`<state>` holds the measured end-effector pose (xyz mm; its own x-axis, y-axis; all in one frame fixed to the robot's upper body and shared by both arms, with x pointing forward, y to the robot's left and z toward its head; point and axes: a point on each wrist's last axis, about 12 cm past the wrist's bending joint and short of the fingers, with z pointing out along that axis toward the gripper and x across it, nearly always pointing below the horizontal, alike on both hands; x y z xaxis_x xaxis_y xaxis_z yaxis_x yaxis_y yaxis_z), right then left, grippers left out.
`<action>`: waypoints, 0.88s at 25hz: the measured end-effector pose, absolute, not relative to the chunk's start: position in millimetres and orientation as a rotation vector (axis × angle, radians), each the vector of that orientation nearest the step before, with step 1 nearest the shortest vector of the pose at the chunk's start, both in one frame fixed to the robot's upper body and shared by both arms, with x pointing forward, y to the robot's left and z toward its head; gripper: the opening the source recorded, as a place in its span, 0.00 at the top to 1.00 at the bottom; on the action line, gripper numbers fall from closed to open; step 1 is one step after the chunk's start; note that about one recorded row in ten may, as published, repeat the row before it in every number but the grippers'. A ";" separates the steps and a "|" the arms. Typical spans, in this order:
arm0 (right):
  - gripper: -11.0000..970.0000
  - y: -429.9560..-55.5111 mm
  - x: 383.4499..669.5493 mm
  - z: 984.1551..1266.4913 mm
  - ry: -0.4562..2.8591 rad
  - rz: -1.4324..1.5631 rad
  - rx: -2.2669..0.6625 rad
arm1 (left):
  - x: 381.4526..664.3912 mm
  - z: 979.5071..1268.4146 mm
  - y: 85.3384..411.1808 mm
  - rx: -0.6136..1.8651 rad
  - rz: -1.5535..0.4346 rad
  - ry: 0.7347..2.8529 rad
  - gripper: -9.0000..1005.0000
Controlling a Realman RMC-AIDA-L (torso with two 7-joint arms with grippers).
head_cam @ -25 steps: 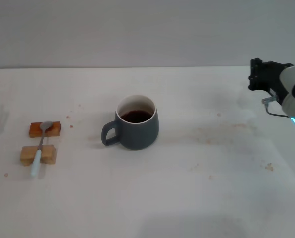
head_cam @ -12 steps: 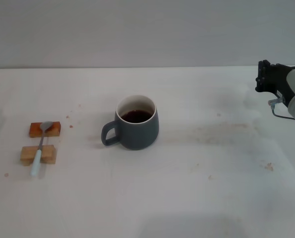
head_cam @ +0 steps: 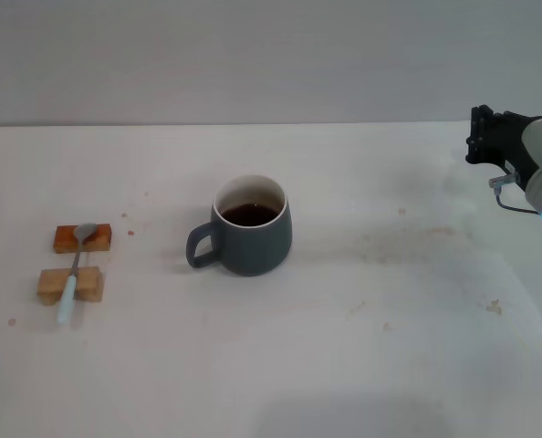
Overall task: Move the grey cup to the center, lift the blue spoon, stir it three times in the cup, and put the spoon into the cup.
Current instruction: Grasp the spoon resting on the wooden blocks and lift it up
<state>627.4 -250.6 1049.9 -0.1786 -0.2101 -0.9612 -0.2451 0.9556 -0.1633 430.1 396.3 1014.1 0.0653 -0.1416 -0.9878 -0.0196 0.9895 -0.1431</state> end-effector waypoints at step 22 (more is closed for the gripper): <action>0.95 -247.7 630.3 1051.7 1.766 0.033 -0.348 | 409.5 999.1 301.6 -0.113 -0.011 1.560 0.18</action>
